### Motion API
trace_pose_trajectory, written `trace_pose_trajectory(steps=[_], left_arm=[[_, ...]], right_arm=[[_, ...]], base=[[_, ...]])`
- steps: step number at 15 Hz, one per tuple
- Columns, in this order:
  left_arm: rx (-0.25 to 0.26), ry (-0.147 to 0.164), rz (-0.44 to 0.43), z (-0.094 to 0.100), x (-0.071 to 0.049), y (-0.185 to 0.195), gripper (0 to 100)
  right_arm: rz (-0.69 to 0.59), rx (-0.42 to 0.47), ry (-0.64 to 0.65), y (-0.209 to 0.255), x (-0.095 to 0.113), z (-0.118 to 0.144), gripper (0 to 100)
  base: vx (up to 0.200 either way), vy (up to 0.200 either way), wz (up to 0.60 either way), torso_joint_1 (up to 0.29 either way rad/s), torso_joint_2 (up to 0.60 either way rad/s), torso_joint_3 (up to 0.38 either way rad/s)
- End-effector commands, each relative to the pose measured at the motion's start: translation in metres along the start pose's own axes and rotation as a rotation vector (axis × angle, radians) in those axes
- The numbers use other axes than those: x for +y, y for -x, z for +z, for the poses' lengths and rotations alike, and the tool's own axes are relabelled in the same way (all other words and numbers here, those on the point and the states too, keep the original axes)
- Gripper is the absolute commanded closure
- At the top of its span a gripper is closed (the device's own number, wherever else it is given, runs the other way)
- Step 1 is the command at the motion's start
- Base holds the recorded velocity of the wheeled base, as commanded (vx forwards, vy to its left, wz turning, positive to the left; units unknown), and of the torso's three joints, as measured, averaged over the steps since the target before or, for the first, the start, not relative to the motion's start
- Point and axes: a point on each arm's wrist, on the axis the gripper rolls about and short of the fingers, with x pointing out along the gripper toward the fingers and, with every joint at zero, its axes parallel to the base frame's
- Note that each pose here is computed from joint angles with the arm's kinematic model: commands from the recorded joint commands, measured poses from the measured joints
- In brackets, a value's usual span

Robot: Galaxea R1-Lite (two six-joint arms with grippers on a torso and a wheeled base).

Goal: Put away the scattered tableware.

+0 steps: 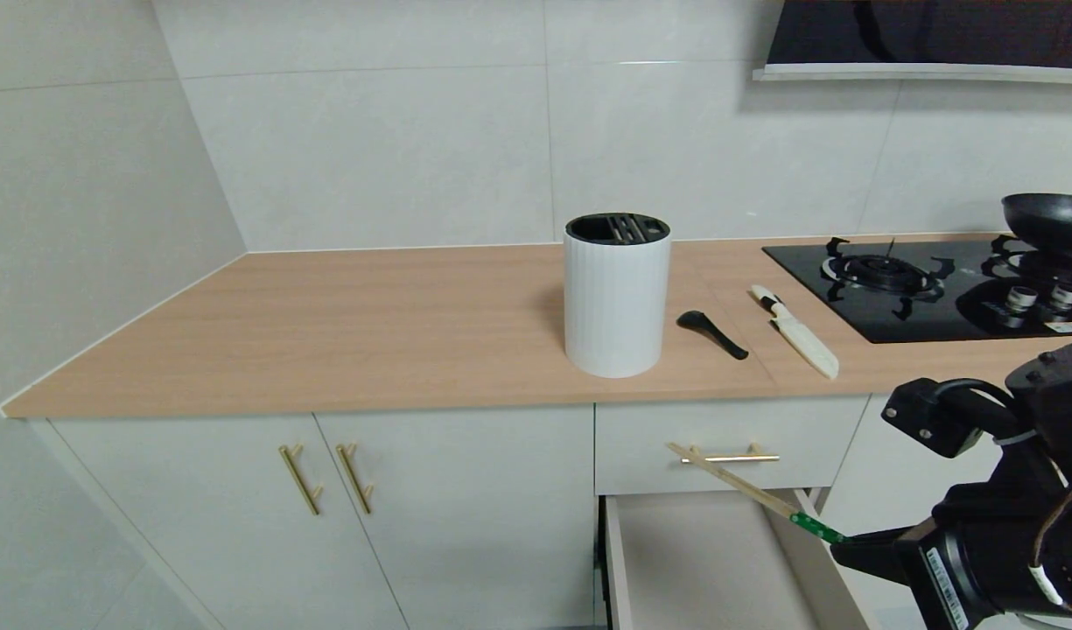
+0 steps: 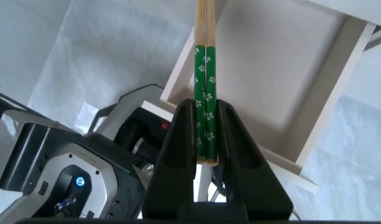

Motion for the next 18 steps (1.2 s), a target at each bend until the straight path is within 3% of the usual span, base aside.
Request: trace_pose_trajectory(steps=[1,4,18], left_arm=[[0.002,0.001,0.001,0.000,0.000,0.000,0],[0.002,0.001,0.003,0.000,0.000,0.000,0],[0.000,0.001,0.000,0.000,0.000,0.000,0]], right_arm=[[-0.003,0.017,0.001,-0.004,0.000,0.000,100],[-0.004,0.019,0.017,-0.004,0.000,-0.001,100],[-0.017,0.069,0.018,-0.018,-0.001,-0.001,100]], base=[[0.000,0.000,0.00,0.000,0.00,0.000],[0.000,0.000,0.00,-0.081,0.18,0.104],[0.000,0.000,0.00,-0.188,0.47,0.278]])
